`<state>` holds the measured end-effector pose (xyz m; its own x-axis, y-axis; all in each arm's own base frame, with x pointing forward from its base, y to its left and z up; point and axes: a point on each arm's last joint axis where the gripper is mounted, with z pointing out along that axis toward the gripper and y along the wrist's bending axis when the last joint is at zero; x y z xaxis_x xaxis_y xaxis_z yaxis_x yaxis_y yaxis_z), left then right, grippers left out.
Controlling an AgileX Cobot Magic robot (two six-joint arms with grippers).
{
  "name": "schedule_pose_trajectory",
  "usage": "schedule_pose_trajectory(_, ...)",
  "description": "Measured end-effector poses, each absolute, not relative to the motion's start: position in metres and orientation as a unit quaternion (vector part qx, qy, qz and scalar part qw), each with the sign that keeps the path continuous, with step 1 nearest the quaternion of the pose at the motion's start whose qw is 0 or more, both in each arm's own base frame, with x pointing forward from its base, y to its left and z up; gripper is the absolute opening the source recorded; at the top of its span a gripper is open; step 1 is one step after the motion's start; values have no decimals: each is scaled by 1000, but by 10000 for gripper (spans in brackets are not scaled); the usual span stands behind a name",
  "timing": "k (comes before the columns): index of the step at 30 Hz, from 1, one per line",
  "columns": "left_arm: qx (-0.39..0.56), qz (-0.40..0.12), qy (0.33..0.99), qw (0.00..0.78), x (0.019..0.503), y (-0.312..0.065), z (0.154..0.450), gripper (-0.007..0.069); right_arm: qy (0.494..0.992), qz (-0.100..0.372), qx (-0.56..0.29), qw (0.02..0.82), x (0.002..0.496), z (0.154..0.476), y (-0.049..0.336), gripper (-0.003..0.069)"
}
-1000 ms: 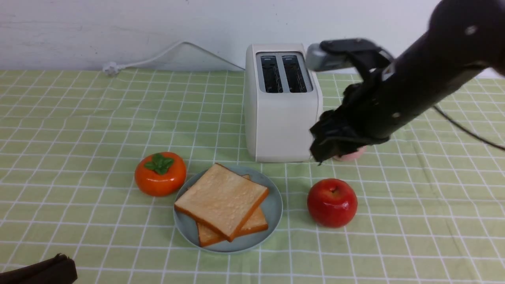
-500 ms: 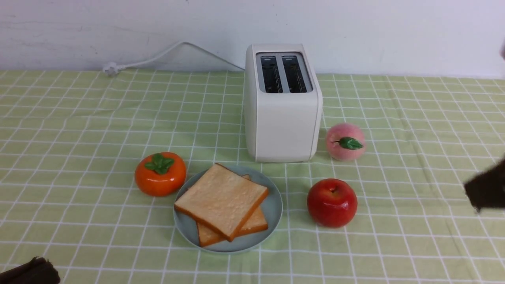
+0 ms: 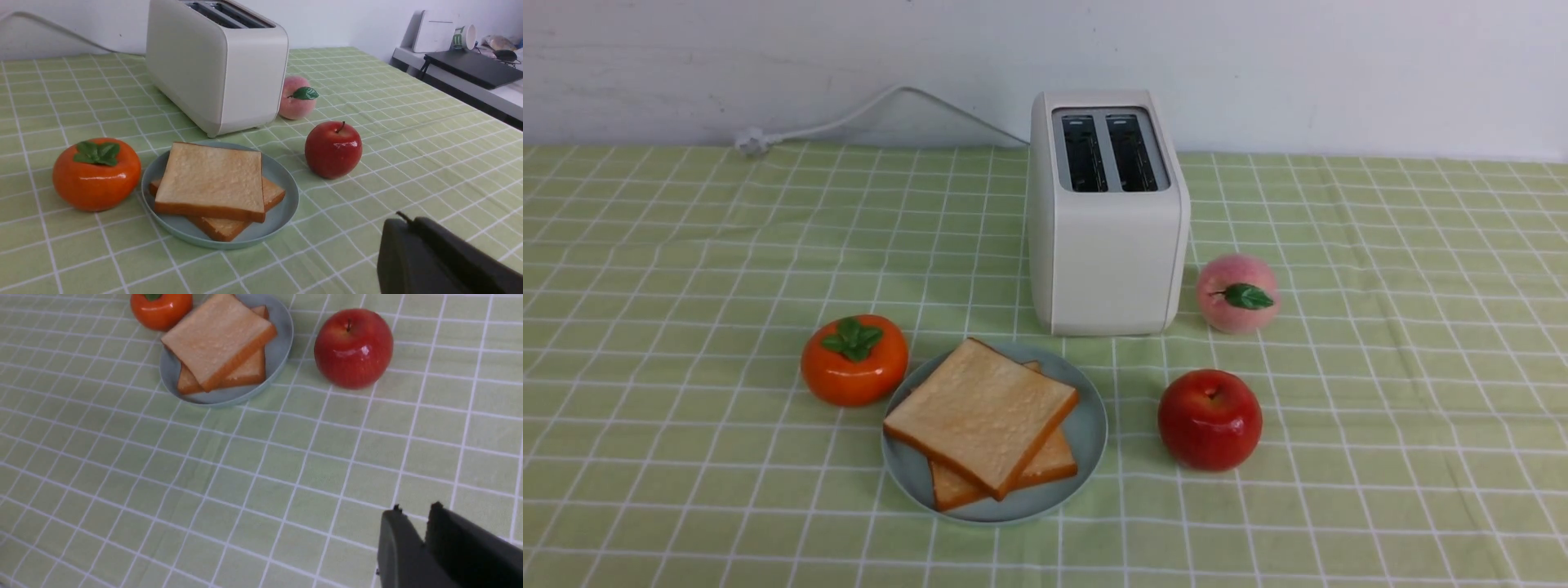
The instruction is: Take toasted bread from bread machine on green coffee tablecloth place on plate.
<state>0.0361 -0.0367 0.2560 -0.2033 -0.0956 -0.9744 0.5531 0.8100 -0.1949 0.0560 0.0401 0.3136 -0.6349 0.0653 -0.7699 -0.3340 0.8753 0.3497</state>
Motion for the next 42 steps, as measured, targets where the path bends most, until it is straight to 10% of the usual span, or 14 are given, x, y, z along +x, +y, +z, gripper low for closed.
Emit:
schedule_pose_trajectory(15, 158, -266, 730, 609, 36, -37, 256, -13, 881, 214, -51, 419, 51, 295, 33, 69)
schedule_pose_trajectory(26, 158, -266, 730, 609, 36, -37, 256, -13, 802, 66, -9, 594, 58, 206, 9, -20)
schedule_pose_trajectory(42, 161, -266, 734, 603, 36, -37, 254, -13, 805, 60, -13, 590, 52, 174, 9, -18)
